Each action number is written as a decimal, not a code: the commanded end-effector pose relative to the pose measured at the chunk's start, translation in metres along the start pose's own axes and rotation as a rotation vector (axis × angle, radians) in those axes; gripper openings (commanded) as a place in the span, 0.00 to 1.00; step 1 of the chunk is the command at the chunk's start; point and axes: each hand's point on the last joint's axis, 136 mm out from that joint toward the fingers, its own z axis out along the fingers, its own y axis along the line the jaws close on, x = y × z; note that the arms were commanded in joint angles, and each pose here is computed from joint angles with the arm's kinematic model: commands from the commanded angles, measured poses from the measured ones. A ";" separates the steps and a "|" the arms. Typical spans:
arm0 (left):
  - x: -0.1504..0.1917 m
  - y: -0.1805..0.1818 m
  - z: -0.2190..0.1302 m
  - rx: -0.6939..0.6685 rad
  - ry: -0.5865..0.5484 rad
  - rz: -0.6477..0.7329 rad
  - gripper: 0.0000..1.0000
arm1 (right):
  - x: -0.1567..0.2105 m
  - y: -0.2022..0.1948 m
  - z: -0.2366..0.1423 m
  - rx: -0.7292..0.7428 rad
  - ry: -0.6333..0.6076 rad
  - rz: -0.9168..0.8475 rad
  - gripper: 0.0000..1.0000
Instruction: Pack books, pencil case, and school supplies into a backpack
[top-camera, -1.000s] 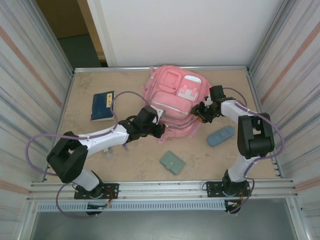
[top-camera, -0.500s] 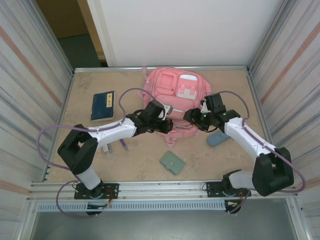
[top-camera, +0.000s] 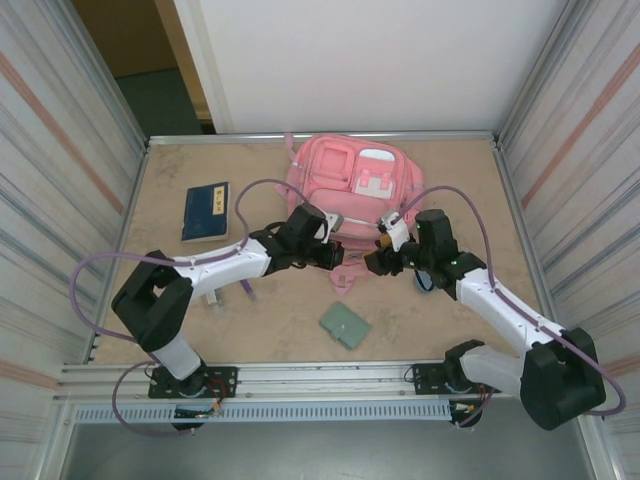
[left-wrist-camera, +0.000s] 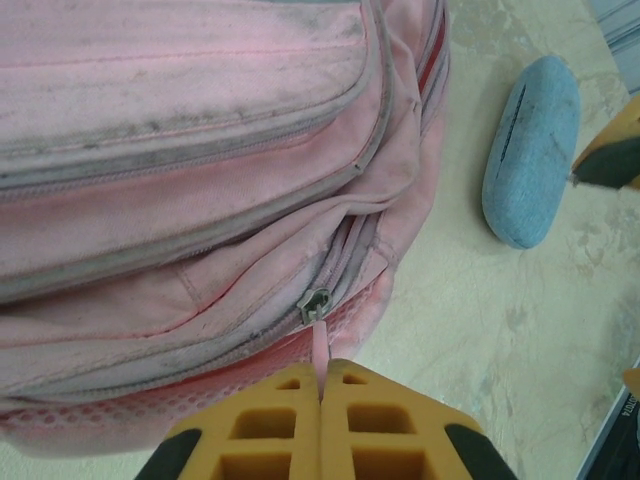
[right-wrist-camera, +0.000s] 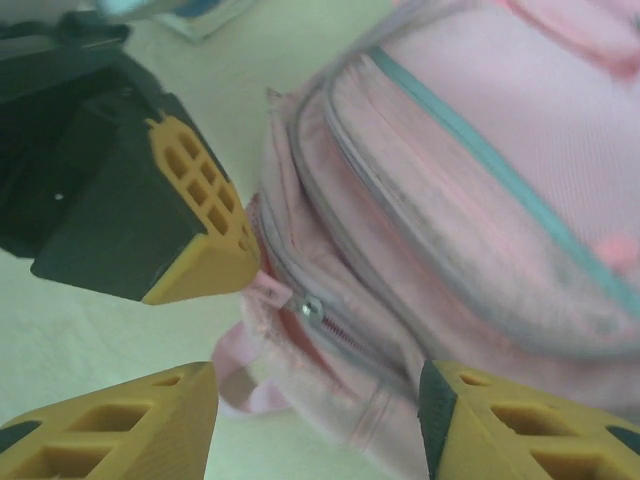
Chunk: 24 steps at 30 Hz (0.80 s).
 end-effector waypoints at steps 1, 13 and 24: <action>-0.007 -0.010 -0.011 0.062 -0.032 -0.020 0.00 | -0.020 0.007 0.006 -0.055 -0.073 -0.387 0.55; 0.021 -0.009 0.018 0.102 0.067 -0.043 0.04 | -0.015 -0.002 -0.011 0.040 -0.101 -0.333 0.50; 0.032 -0.004 0.036 0.059 0.099 -0.048 0.25 | -0.016 0.002 -0.035 0.105 -0.144 -0.325 0.50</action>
